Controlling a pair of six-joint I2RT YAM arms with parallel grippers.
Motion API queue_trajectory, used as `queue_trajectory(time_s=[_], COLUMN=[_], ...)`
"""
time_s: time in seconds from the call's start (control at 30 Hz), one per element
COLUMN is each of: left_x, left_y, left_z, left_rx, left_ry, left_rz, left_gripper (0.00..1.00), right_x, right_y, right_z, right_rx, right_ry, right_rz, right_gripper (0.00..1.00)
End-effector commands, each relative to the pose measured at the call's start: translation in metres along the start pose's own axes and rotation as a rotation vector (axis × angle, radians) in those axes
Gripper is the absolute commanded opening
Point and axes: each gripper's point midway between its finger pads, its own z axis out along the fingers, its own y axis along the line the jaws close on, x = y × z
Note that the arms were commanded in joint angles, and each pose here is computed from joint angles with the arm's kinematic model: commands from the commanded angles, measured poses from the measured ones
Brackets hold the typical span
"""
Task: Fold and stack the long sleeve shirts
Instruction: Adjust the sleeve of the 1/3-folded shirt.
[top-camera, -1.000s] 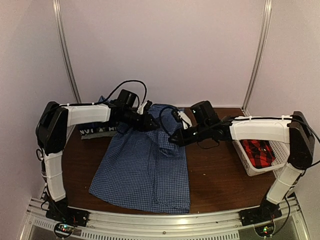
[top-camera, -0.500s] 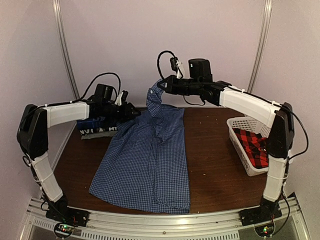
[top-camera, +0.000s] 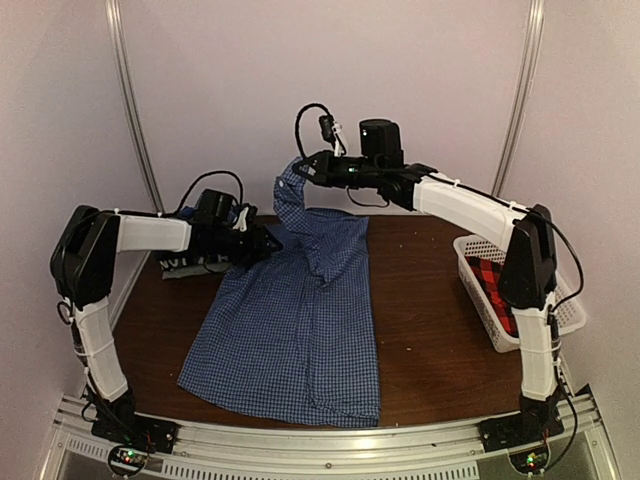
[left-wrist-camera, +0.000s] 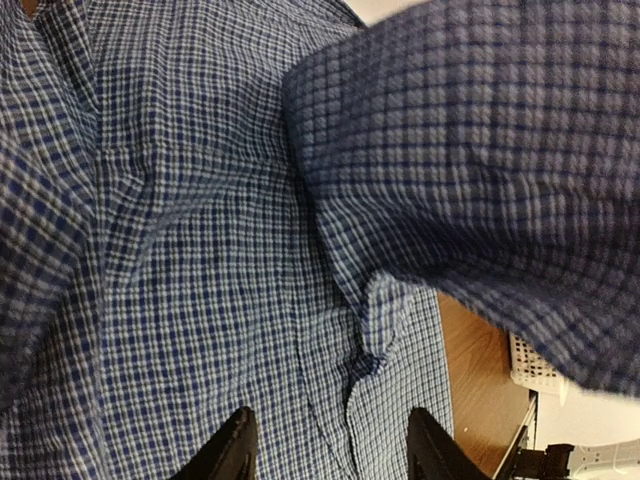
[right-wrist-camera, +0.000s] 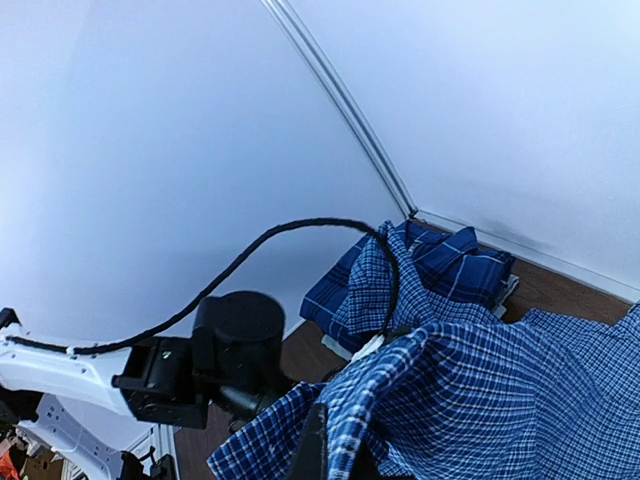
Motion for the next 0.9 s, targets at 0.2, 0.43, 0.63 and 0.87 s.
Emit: queue_trajectory(time_s=[0.2,0.43,0.63,0.87], left_x=[-0.076,-0.08,-0.077,-0.065], left_y=[-0.001,-0.012,-0.007,0.0], left_z=[0.034,0.074,0.1,0.126], left_rx=[0.071,0.105,0.054,-0.029], left_ry=[-0.055,0.036,0.057,0.067], left_rz=[0.004,0.095,0.171,0.243], left_gripper=[0.6,0.65,0.65,0.65], right_x=[0.027,0.072,0.113,0.155], right_y=[0.063,0.076,0.071,0.069], right_z=[-0.042,-0.059,-0.069,-0.078], right_rx=[-0.124,-0.136,-0.119,-0.09], right_ry=[0.002,0.083,0.138,0.208], right_rz=[-0.064,-0.055,-0.02,-0.002], right_gripper=[0.0,0.0,0.0,0.0])
